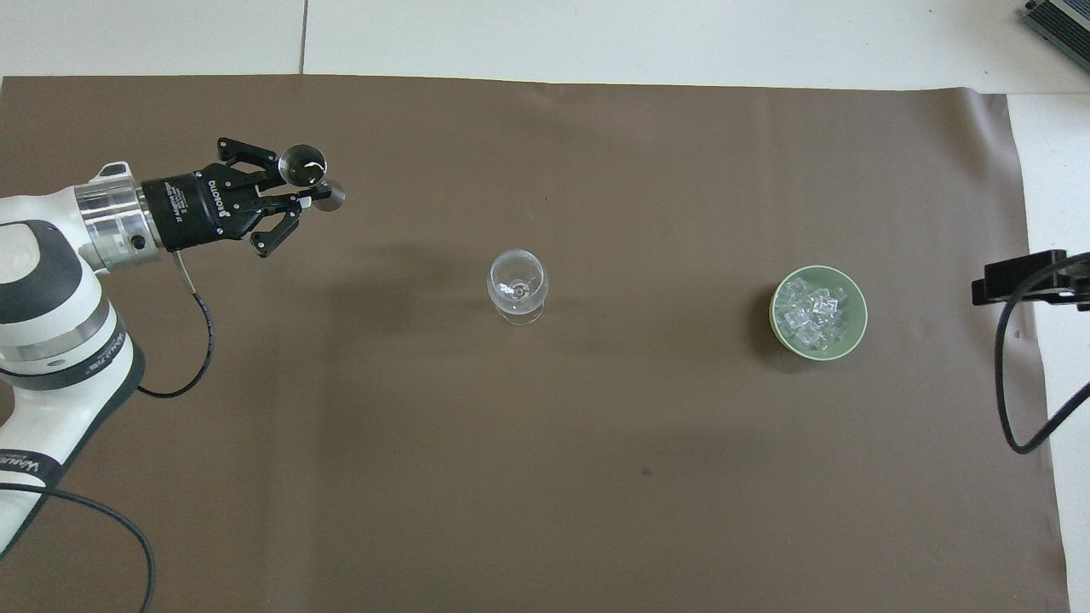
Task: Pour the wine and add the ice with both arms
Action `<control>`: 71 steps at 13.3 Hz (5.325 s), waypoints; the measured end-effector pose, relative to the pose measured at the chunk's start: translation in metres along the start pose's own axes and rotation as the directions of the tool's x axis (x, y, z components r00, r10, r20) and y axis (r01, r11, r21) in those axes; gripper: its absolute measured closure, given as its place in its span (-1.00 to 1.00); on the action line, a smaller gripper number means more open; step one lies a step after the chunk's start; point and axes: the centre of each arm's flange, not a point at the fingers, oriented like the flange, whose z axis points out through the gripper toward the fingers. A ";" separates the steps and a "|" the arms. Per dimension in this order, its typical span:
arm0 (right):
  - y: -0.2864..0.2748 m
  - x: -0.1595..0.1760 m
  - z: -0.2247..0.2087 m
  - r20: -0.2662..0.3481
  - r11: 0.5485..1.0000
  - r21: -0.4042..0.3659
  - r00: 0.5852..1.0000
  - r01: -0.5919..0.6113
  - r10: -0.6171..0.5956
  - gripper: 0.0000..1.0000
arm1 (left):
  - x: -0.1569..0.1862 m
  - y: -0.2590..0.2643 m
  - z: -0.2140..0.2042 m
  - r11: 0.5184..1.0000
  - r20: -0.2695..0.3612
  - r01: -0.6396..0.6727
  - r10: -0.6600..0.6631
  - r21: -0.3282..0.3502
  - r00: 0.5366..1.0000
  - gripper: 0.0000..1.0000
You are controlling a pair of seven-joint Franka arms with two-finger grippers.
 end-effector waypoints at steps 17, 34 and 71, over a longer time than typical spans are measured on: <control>0.000 0.000 0.000 0.000 1.000 0.000 1.000 0.000 0.000 -1.00 | -0.097 -0.087 0.092 0.992 -0.163 -0.099 0.084 -0.084 0.983 0.59; 0.000 0.000 0.000 0.000 1.000 0.000 1.000 0.000 0.000 -1.00 | -0.113 -0.119 0.097 0.905 -0.247 -0.426 0.410 -0.011 0.878 0.59; 0.000 0.000 0.000 0.000 1.000 0.000 1.000 0.000 0.000 -1.00 | -0.129 -0.136 0.104 0.534 -0.438 -0.843 0.773 0.061 0.458 0.59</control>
